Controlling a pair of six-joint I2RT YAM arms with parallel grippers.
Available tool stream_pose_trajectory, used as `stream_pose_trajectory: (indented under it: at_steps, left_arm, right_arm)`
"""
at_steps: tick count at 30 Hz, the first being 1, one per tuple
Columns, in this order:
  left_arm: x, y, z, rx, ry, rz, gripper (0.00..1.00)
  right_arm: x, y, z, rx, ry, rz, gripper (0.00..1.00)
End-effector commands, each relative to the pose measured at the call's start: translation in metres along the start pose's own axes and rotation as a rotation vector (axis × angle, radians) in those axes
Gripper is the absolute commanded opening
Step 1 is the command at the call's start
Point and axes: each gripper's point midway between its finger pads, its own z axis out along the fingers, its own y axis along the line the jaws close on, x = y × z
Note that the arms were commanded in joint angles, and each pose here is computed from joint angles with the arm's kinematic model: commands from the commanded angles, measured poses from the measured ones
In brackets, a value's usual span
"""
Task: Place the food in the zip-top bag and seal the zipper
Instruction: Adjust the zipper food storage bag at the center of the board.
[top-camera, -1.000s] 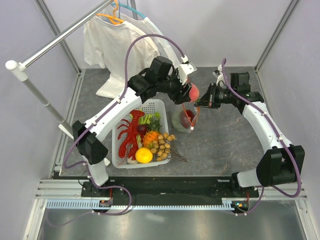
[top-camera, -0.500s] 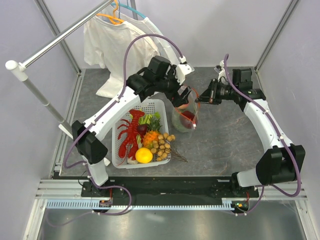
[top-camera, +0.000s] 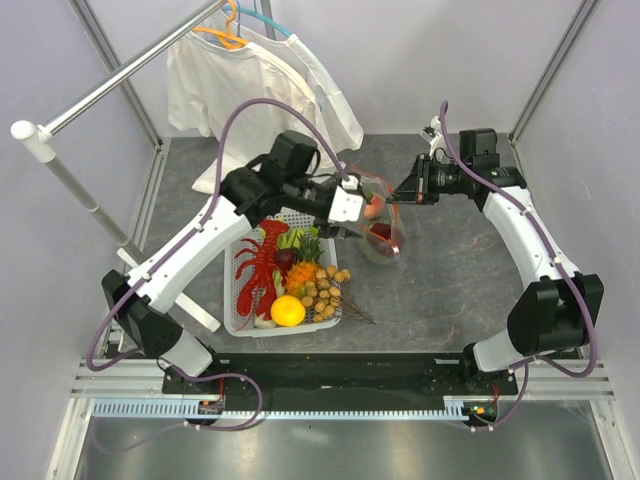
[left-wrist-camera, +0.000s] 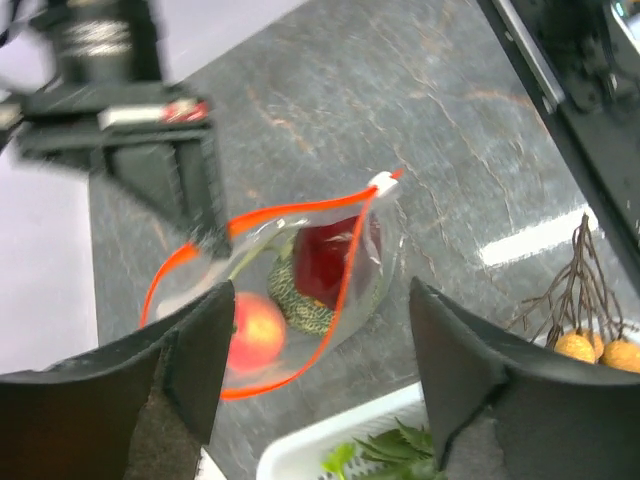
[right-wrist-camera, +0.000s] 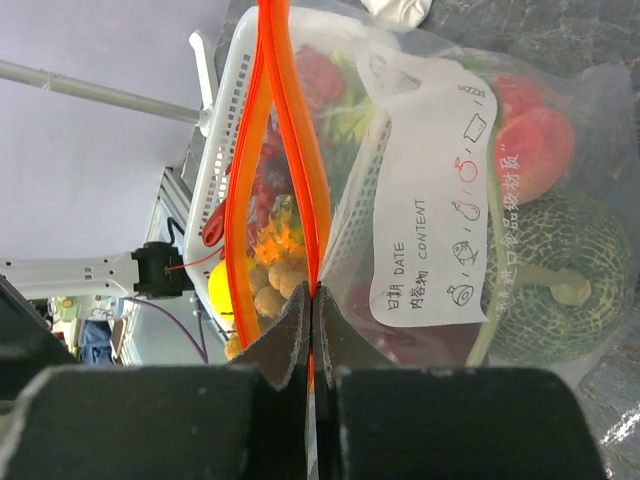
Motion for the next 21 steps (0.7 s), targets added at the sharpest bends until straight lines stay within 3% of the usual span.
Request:
stream_pose_trajectory:
  at_steps: [1,3,6,9,16,19,20,21]
  left_arm:
    - [0.015,-0.032,0.032,0.146,0.022,0.182,0.7]
    - [0.026,-0.038,0.041,0.167,0.056,0.205,0.72]
    - [0.04,-0.026,0.053,0.116,0.102,0.2,0.84]
    - [0.038,-0.015,0.06,0.053,0.075,0.223,0.79]
    - [0.065,-0.007,0.073,0.009,0.147,0.237,0.69]
    - [0.062,-0.004,0.077,-0.005,0.129,0.189,0.55]
    - [0.063,-0.006,0.08,0.002,0.129,0.177,0.42]
    - [0.062,-0.006,0.08,0.0,0.127,0.174,0.36]
  right_arm:
    - [-0.007,0.017,-0.001,-0.049,0.005,-0.079,0.0]
    - [-0.008,0.017,0.001,-0.05,0.009,-0.085,0.0]
    - [-0.007,0.018,0.003,-0.049,0.014,-0.09,0.0]
    - [-0.002,0.019,0.006,-0.054,0.029,-0.092,0.0]
    - [-0.001,0.021,0.011,-0.057,0.038,-0.108,0.0]
    - [-0.002,0.024,0.016,-0.061,0.037,-0.116,0.0]
    - [-0.002,0.027,0.018,-0.066,0.04,-0.118,0.0]
    - [-0.004,0.028,0.019,-0.069,0.035,-0.124,0.0]
